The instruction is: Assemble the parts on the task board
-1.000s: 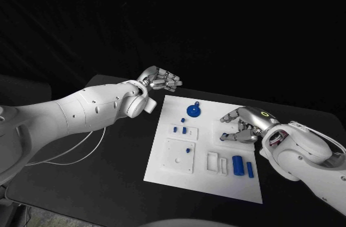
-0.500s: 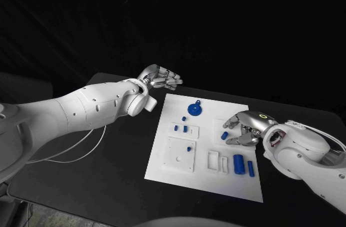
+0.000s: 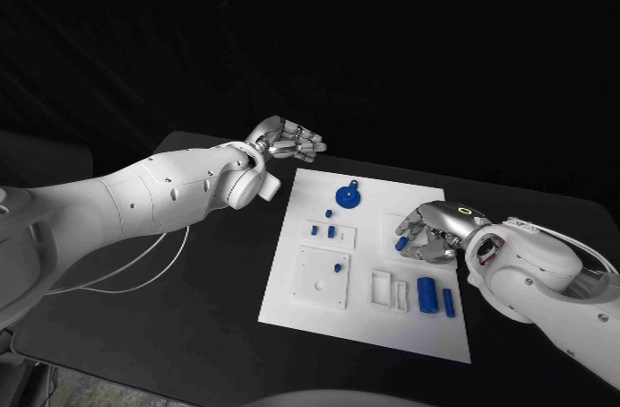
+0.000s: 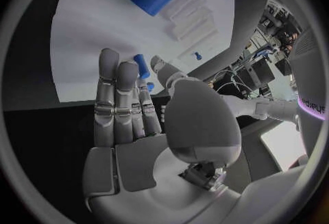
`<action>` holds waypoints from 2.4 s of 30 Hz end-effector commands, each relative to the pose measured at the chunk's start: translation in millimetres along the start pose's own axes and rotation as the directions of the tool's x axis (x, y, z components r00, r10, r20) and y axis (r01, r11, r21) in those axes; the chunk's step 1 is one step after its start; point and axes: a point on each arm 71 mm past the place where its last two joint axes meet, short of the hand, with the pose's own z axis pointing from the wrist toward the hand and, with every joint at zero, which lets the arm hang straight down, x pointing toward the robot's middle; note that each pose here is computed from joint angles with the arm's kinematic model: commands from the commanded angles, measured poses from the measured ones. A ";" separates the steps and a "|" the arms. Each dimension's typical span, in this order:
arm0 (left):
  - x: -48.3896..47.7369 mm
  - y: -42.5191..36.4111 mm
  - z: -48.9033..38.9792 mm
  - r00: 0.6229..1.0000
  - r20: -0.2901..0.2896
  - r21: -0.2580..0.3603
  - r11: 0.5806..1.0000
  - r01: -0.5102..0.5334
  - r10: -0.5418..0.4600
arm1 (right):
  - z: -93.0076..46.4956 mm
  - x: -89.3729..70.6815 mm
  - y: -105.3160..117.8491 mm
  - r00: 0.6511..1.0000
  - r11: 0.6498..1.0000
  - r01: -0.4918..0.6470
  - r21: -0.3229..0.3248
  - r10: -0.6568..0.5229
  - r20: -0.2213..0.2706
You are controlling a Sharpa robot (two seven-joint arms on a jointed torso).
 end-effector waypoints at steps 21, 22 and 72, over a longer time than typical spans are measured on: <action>1.7 -0.7 0.6 1.000 -0.010 0.006 1.000 0.009 -0.009 | 2.9 4.6 3.8 1.000 1.000 -0.007 -0.017 0.007 0.009; 1.7 -0.6 0.6 1.000 -0.010 0.006 1.000 0.009 -0.009 | 3.0 4.5 3.7 1.000 1.000 -0.007 -0.016 0.008 0.012; 6.5 -1.2 5.3 1.000 -0.019 0.004 1.000 0.010 -0.010 | 2.3 -12.4 122.7 0.968 0.901 -0.219 -0.375 0.250 0.036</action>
